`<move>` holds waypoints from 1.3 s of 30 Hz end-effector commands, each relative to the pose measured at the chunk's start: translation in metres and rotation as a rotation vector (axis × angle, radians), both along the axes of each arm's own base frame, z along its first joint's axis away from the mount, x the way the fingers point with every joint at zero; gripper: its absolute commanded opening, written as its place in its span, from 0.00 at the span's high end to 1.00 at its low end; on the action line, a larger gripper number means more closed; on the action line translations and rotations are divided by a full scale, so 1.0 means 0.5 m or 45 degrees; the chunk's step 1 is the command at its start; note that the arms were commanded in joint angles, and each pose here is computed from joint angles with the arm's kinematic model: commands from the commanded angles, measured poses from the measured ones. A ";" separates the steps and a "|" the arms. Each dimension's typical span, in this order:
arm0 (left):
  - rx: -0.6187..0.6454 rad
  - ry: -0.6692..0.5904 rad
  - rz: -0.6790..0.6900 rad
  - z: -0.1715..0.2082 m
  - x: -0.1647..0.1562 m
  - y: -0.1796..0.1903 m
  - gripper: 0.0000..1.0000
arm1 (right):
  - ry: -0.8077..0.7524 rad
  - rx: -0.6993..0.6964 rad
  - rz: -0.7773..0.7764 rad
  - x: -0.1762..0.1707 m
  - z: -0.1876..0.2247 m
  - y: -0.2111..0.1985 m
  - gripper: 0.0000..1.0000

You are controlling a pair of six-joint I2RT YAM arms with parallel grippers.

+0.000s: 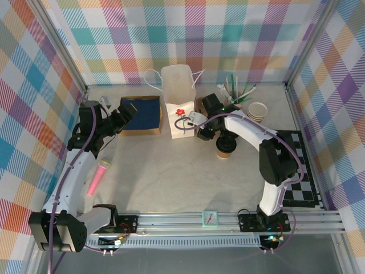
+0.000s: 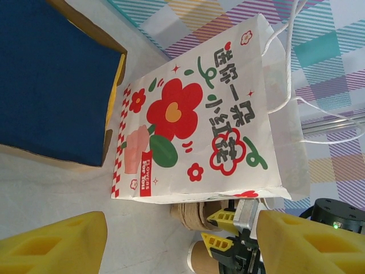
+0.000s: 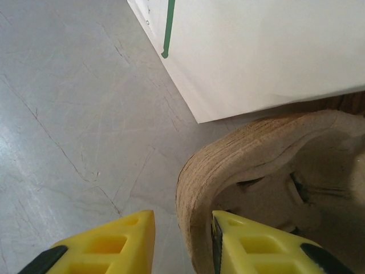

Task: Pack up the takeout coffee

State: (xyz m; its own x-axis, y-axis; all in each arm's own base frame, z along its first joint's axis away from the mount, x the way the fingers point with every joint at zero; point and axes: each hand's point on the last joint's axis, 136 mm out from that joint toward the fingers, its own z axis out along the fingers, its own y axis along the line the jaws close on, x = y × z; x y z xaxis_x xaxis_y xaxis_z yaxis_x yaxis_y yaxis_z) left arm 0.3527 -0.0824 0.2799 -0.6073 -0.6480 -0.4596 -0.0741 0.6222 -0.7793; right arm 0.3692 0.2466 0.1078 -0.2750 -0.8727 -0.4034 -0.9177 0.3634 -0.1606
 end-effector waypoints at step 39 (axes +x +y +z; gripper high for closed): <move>0.023 -0.028 0.021 0.005 -0.002 0.016 0.31 | -0.309 -0.009 -0.040 0.021 0.141 0.022 1.00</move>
